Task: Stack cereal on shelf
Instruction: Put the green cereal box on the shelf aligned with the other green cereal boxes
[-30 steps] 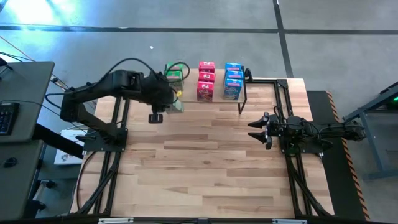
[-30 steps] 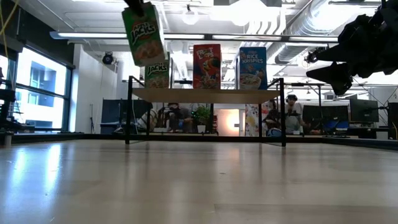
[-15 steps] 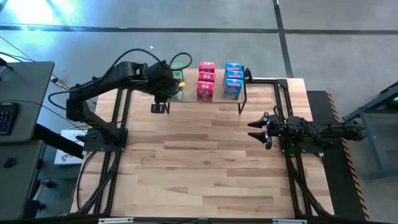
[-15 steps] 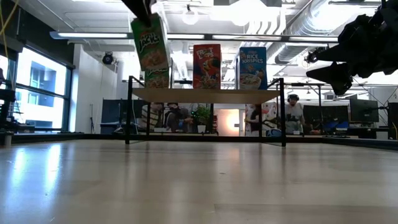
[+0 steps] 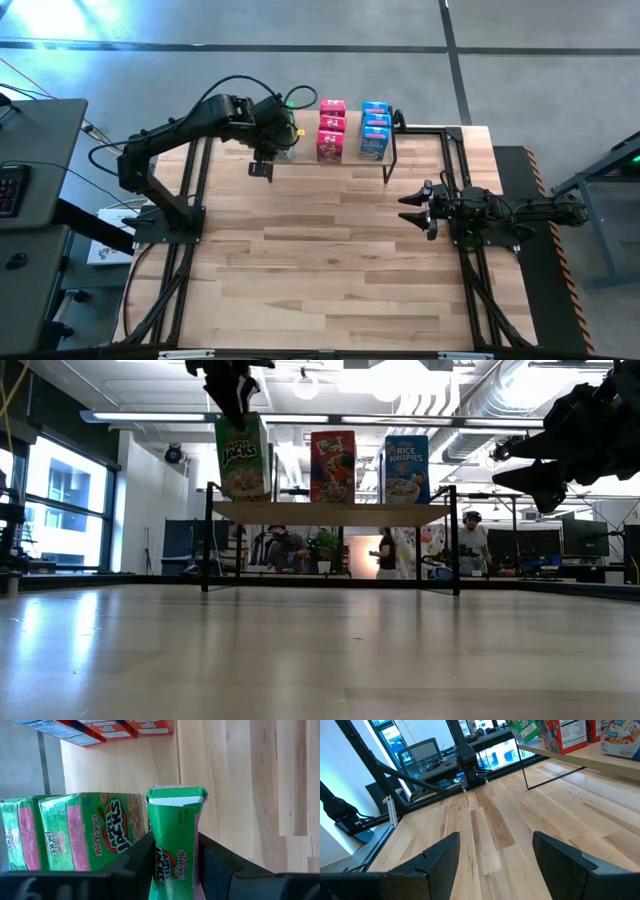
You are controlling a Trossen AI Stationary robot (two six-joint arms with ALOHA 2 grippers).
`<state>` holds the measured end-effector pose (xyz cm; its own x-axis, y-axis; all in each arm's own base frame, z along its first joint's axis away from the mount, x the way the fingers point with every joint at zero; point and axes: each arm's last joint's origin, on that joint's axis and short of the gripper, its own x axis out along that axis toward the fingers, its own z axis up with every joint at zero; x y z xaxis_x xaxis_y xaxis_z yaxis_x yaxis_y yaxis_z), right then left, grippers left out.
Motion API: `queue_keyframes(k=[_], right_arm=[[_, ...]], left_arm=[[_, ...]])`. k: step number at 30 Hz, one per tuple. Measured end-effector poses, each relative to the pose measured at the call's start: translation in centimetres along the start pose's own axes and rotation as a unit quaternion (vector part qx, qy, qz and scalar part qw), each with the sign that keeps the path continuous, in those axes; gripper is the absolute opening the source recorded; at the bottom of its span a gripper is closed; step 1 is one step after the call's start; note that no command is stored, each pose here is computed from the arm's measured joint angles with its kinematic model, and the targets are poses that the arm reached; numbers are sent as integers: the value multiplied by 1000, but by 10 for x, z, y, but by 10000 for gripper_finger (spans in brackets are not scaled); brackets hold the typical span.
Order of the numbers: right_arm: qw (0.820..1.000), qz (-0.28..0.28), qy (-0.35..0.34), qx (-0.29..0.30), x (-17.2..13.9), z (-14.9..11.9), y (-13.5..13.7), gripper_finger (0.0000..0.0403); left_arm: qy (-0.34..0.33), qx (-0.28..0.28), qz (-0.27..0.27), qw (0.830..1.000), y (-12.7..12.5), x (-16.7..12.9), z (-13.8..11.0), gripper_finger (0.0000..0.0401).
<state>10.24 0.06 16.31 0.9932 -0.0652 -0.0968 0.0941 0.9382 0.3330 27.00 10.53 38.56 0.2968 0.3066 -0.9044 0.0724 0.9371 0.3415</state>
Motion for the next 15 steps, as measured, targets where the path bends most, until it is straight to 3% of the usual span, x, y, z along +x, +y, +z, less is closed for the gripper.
queue_keyframes(k=[15], right_arm=[[1000,0,0,0,0,0,0,244]], left_arm=[[-6,-8,0,1000,14,6,-4,119]])
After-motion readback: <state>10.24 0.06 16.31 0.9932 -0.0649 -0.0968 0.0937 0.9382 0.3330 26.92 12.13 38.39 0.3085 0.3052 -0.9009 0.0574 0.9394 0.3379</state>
